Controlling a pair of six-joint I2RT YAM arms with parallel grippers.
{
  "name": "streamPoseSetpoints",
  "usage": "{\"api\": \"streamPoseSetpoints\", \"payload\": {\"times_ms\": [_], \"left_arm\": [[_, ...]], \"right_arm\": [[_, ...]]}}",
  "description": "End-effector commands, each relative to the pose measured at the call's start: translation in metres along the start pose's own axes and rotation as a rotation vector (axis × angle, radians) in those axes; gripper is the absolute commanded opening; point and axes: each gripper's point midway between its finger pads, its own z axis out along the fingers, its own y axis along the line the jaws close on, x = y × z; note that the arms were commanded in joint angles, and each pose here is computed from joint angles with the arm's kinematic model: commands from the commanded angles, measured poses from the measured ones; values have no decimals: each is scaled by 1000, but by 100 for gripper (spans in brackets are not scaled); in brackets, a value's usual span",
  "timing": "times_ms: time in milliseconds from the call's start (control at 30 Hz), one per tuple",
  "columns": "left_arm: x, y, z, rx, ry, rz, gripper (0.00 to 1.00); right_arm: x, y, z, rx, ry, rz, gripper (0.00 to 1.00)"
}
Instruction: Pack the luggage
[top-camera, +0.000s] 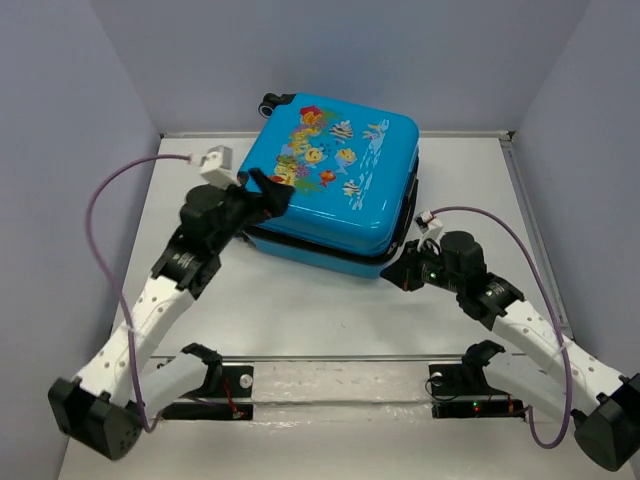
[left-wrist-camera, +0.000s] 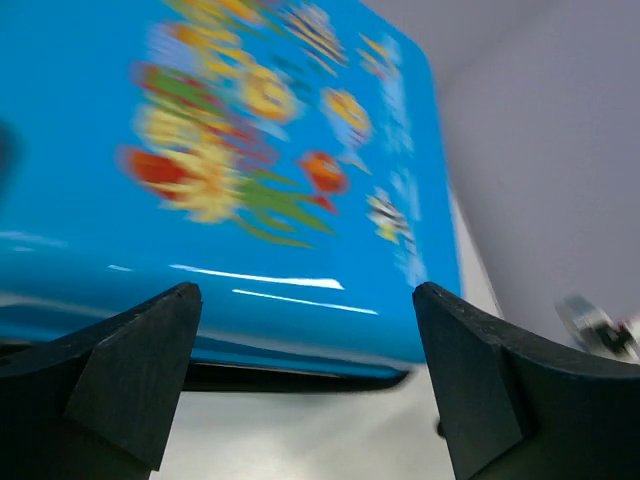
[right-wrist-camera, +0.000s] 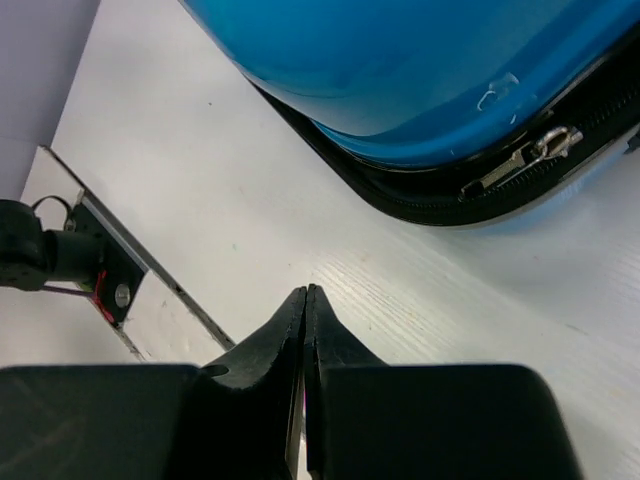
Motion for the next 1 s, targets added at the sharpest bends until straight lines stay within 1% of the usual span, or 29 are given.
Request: {"api": "streamPoseSetpoints", "payload": {"times_ms": [0, 33, 67, 100, 133, 200, 233, 267, 300, 367, 400, 433, 467, 500, 533, 567, 633, 667, 800, 967], "left_arm": [[-14, 91, -33, -218, -48, -26, 99], [-13, 104, -35, -229, -40, -46, 99], [-26, 122, -38, -260, -77, -71, 99], [-26, 126, -38, -254, -75, -85, 99], [-25, 139, -35, -282, -73, -101, 99], [-39, 160, -34, -326, -110, -129, 99], [-38, 171, -30, -351, -101, -148, 99], [-51, 175, -27, -347, -144, -145, 99], [-54, 185, -25, -360, -156, -183, 99], [-67, 186, -18, -339, -183, -196, 99], [-64, 194, -10, -348, -165, -222, 99], [-69, 193, -5, -336, -165, -231, 99], [-66, 195, -1, -333, -153, -247, 99], [-65, 199, 6, -330, -150, -280, 99], [-64, 201, 9, -325, -155, -294, 99], [-69, 204, 12, -328, -180, -297, 99], [-65, 212, 18, -331, -189, -347, 99], [-69, 212, 21, -320, -210, -352, 99], [-68, 219, 34, -302, -221, -421, 99], [-78, 222, 43, -287, -258, -483, 99]], "right_arm": [[0, -5, 0, 23, -13, -4, 7], [0, -4, 0, 21, -15, -5, 7], [0, -5, -1, 23, -16, -9, 7], [1, -6, -1, 26, -18, -9, 7], [1, -6, -2, 27, -18, -9, 7], [3, -8, -2, 31, -17, -9, 7], [3, -8, -3, 33, -20, -13, 7], [4, -7, -3, 28, -20, -12, 7], [3, -6, -4, 24, -25, -19, 7], [4, -5, -5, 17, -19, -20, 8], [4, -4, -5, 13, -19, -20, 9], [5, -4, -5, 9, -17, -22, 10], [4, -3, -5, 8, -16, -22, 13], [4, -4, -4, 10, -15, -21, 19], [5, -4, -4, 10, -15, -21, 22], [5, -5, -4, 12, -15, -22, 28], [4, -4, -4, 7, -17, -21, 32], [5, -3, -4, 1, -15, -20, 33], [7, -1, -6, -11, -17, -15, 33], [6, 0, -6, -16, -21, -12, 33]]}}
